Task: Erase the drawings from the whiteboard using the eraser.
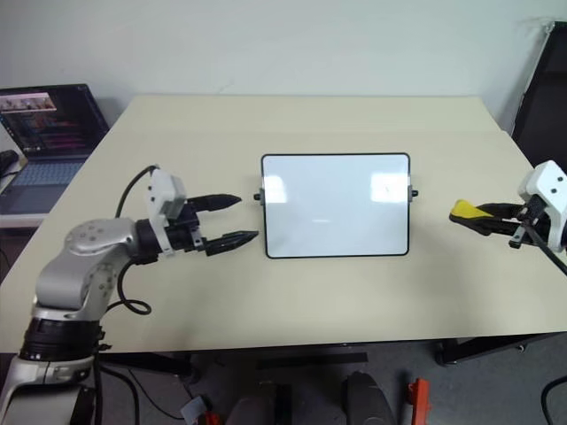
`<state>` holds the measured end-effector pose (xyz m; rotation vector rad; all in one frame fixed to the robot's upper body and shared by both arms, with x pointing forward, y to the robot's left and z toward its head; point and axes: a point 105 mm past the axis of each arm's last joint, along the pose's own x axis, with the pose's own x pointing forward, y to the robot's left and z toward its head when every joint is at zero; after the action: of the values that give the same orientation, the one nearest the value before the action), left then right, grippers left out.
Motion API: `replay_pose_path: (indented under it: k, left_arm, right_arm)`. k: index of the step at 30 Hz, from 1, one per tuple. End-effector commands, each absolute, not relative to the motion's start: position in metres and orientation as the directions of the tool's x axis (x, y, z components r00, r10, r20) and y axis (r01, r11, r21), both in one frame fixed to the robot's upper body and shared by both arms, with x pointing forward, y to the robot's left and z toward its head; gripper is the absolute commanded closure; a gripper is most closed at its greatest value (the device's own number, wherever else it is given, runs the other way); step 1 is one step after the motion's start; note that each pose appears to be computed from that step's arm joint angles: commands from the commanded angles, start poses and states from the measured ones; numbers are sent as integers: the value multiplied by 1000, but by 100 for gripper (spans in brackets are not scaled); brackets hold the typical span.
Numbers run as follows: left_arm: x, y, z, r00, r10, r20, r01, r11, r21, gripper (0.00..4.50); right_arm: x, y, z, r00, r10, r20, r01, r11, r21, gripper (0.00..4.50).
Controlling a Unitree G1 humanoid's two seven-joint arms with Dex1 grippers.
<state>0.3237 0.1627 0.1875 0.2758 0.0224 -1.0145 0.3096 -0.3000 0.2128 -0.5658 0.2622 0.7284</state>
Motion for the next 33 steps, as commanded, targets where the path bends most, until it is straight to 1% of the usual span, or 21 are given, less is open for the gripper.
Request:
replay_pose_path:
  k: [1, 17, 26, 29, 33]
  left_arm:
    - [321, 163, 206, 530, -840, -115, 830, 486, 273, 0]
    - [318, 163, 208, 533, -838, -117, 828, 489, 274, 0]
    - [319, 163, 208, 535, -836, -117, 826, 490, 277, 0]
    - [319, 162, 207, 534, -837, -119, 828, 489, 276, 0]
    - [319, 156, 205, 517, -848, -114, 839, 476, 265, 0]
  right_arm:
    - [310, -298, 228, 735, 560, -382, -677, 583, -449, 382]
    - [318, -294, 218, 718, 570, -399, -695, 570, -437, 382]
    - [319, -292, 220, 723, 571, -389, -690, 572, -444, 382]
    - [321, -286, 229, 732, 589, -341, -677, 574, -461, 382]
    - [335, -269, 246, 771, 620, -145, -605, 644, -468, 382]
